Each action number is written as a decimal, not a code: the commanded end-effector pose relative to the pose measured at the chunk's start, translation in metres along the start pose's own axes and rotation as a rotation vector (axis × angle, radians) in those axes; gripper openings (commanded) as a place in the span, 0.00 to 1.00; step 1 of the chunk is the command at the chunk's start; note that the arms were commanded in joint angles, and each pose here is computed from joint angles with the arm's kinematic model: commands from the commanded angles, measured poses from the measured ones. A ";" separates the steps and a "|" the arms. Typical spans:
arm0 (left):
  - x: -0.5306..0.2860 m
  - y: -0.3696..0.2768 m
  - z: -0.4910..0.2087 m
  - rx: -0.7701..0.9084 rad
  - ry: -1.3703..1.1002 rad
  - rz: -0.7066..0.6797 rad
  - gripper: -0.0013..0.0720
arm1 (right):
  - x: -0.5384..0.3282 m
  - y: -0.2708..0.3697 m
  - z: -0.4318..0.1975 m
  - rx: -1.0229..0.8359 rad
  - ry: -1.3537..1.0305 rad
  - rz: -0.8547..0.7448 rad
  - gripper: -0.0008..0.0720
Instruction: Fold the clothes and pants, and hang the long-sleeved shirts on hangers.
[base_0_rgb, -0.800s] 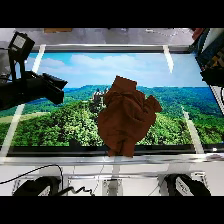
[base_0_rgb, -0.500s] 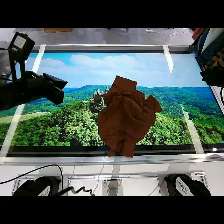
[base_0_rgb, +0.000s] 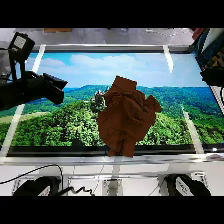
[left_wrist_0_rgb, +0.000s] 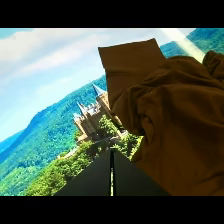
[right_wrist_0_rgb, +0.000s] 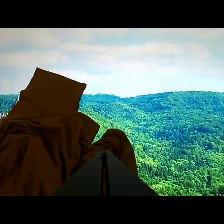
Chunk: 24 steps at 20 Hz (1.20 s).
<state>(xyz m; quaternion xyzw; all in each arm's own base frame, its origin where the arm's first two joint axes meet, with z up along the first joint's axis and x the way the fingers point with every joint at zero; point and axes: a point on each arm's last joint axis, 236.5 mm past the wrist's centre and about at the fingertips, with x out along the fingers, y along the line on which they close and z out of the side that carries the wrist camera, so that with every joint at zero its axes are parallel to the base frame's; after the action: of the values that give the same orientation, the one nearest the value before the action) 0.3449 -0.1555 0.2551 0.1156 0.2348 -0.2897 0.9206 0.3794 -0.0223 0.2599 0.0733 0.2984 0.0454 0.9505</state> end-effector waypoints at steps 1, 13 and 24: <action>0.000 -0.007 0.005 -0.025 -0.022 -0.032 0.04 | 0.000 0.000 0.001 0.000 -0.005 0.000 0.03; 0.048 -0.040 -0.136 -0.209 0.403 -0.174 0.04 | 0.025 -0.020 -0.083 -0.010 0.268 -0.037 0.03; 0.173 -0.028 -0.223 -0.469 0.552 -0.182 0.04 | 0.062 -0.029 -0.190 0.023 0.495 -0.006 0.03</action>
<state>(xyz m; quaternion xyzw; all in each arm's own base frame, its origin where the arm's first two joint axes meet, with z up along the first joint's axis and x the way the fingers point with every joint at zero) 0.3649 -0.1722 0.0190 0.0005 0.5030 -0.2736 0.8198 0.3235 -0.0219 0.0766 0.0781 0.5199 0.0512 0.8491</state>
